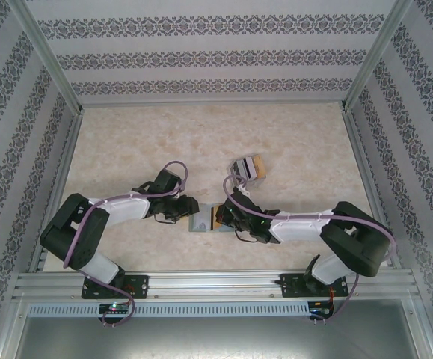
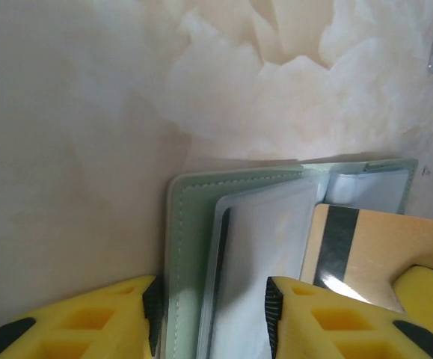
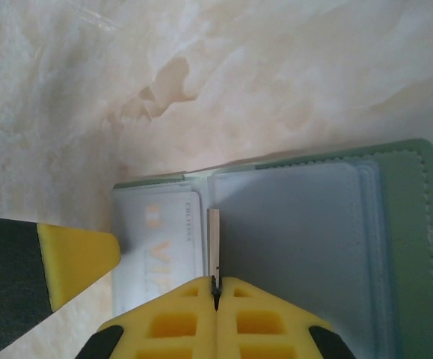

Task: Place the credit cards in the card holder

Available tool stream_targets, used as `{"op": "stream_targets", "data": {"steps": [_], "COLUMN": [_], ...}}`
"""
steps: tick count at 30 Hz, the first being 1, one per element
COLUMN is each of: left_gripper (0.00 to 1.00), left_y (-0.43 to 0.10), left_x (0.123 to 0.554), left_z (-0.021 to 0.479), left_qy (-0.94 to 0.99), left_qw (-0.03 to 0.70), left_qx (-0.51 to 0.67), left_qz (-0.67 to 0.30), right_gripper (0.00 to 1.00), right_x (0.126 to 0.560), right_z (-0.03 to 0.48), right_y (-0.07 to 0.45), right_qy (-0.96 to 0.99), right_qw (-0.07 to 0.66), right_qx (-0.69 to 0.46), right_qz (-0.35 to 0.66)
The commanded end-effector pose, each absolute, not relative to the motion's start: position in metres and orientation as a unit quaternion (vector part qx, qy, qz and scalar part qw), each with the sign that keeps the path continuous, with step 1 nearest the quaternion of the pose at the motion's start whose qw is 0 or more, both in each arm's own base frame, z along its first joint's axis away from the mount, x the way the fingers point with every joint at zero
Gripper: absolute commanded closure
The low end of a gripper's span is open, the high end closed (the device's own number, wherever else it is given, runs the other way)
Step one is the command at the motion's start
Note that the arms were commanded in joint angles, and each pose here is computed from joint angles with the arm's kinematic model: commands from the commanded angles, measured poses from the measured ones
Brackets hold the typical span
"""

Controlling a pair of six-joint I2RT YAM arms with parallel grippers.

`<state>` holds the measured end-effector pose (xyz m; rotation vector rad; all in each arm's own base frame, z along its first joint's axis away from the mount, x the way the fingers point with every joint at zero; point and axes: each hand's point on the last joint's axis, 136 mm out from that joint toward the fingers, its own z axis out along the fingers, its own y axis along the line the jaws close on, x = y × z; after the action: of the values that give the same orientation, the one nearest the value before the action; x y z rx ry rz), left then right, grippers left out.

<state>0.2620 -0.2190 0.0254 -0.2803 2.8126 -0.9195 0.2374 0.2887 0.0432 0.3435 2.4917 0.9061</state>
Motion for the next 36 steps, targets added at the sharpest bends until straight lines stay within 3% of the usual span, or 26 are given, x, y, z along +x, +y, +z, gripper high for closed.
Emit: {"op": "stream_targets", "data": {"steps": [1, 17, 36], "left_gripper": [0.59, 0.69, 0.70], "left_y": [-0.222, -0.214, -0.211], "left_x": [0.260, 0.256, 0.255], "left_z": [0.015, 0.008, 0.005], "left_qy": [0.943, 0.949, 0.953], "left_qw": [0.068, 0.064, 0.063], "left_qx": [-0.096, -0.100, -0.098], "left_qz": [-0.312, -0.293, -0.279], "right_gripper": [1.00, 1.00, 1.00], "right_x": [0.234, 0.238, 0.246], "right_z": [0.039, 0.035, 0.021], "right_y": [0.297, 0.299, 0.275], "right_qy": [0.899, 0.897, 0.914], "right_qw": [0.219, 0.212, 0.220], "right_qx": [0.131, 0.133, 0.094], "right_qz": [0.356, 0.365, 0.328]}}
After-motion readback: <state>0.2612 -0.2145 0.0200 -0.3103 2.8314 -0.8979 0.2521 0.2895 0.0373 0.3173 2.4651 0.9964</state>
